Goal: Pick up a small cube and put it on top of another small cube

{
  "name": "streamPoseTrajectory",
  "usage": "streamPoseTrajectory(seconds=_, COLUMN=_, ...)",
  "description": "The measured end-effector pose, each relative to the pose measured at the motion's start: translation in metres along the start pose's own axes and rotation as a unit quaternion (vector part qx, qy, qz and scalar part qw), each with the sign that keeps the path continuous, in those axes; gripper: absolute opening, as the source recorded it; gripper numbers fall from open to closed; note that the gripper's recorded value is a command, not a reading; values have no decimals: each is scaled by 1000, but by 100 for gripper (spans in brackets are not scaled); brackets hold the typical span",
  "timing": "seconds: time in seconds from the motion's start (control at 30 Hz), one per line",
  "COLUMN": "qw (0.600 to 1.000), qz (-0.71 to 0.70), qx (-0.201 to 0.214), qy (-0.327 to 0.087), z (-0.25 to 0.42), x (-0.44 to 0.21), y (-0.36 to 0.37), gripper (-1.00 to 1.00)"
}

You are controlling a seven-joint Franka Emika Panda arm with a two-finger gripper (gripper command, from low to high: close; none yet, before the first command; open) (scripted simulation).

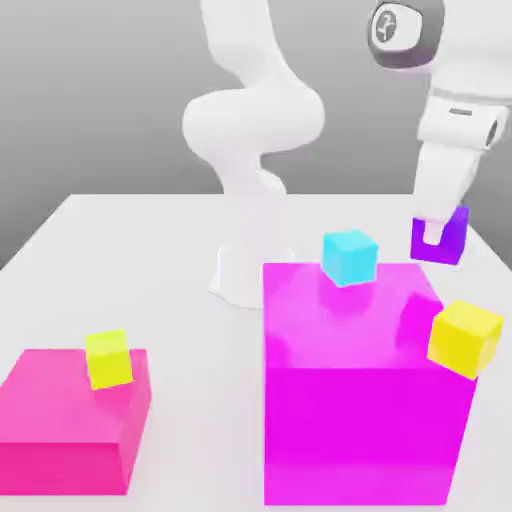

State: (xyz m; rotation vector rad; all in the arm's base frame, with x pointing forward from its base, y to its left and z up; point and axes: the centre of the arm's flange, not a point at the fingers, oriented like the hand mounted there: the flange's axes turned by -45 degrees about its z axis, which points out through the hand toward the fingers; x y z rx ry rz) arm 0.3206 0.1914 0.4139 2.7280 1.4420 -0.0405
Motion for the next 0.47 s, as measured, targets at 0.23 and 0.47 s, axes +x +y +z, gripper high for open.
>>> streamPoseTrajectory(seconds=0.23, qw=996, qz=87, qx=21, qy=20, z=-30, x=-68, y=24, gripper=-100)
streamPoseTrajectory(seconds=0.47, qw=995, qz=91, qx=23, qy=24, z=18, x=-69, y=24, gripper=100)
